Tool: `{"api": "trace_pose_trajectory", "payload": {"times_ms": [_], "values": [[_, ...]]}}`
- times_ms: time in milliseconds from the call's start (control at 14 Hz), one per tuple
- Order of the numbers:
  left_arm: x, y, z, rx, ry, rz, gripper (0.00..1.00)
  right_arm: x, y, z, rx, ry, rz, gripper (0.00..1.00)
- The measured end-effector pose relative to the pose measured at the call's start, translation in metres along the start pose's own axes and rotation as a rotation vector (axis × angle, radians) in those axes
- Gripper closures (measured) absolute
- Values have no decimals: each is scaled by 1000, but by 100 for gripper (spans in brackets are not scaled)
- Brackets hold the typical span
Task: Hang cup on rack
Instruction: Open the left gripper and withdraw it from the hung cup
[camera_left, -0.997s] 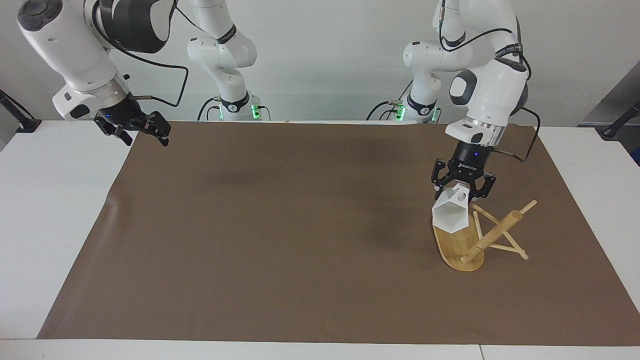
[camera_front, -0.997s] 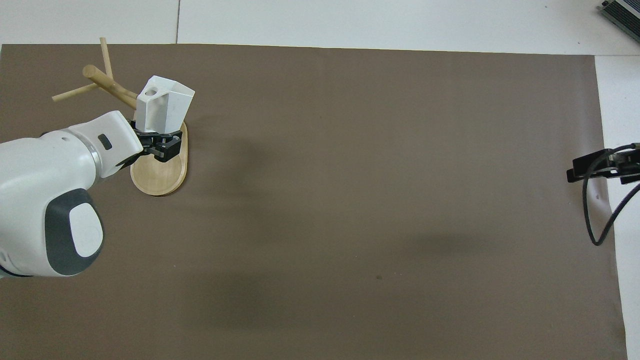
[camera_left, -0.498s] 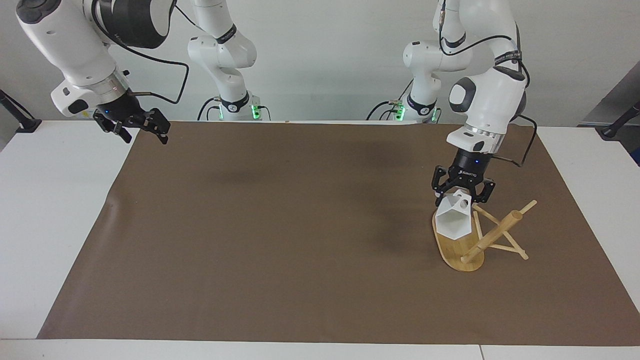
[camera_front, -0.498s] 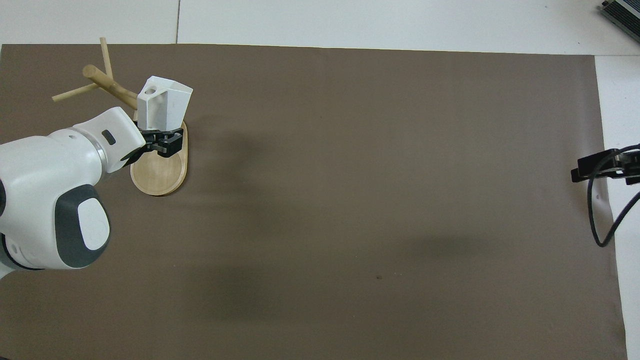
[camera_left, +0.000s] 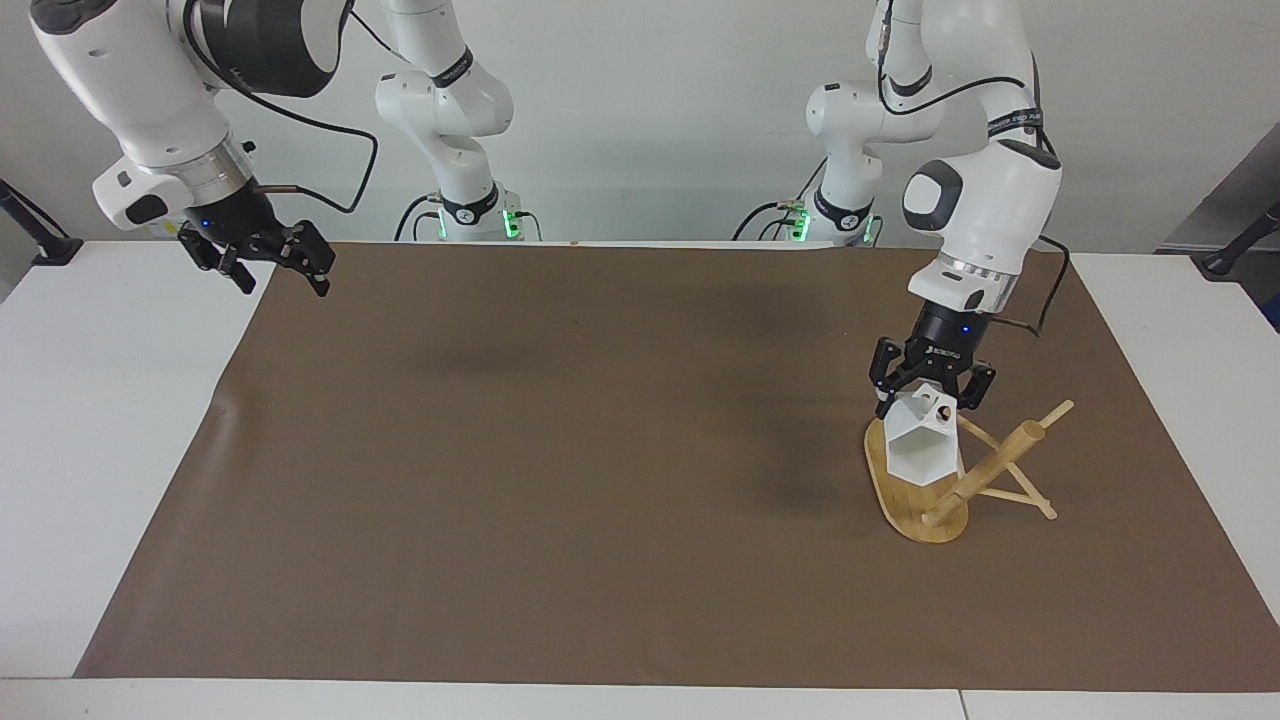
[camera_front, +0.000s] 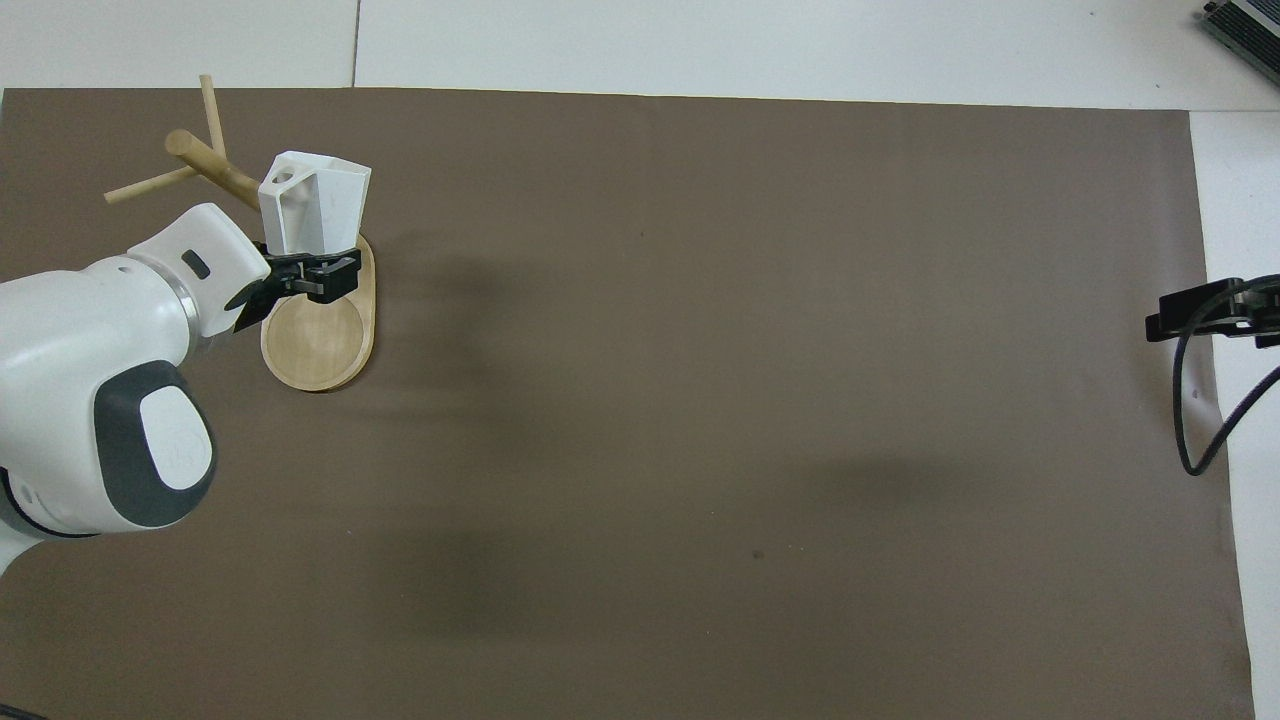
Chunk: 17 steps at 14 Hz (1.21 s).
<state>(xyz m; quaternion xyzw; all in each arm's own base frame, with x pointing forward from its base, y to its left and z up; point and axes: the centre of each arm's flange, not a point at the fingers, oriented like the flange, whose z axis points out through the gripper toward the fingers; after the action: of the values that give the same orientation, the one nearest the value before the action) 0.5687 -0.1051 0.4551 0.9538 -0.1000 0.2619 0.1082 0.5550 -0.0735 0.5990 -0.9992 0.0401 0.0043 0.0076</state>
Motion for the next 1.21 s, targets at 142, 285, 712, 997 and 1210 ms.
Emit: {"api": "trace_pose_trajectory", "payload": {"times_ms": [142, 285, 712, 997, 1210], "values": [[0, -1, 0, -6, 2, -17, 28, 0, -2, 0, 0, 0, 21, 0], [-1, -1, 3, -10, 0, -35, 28, 0, -2, 0, 0, 1, 29, 0], [-2, -7, 8, -18, 6, -132, 28, 11, -1, -7, -4, 94, 29, 0], [0, -10, 7, -34, 14, -207, 28, 11, -2, -7, -4, 102, 27, 0], [-1, -11, 8, -54, 17, -274, 28, 11, -2, -7, -4, 102, 26, 0]]}}
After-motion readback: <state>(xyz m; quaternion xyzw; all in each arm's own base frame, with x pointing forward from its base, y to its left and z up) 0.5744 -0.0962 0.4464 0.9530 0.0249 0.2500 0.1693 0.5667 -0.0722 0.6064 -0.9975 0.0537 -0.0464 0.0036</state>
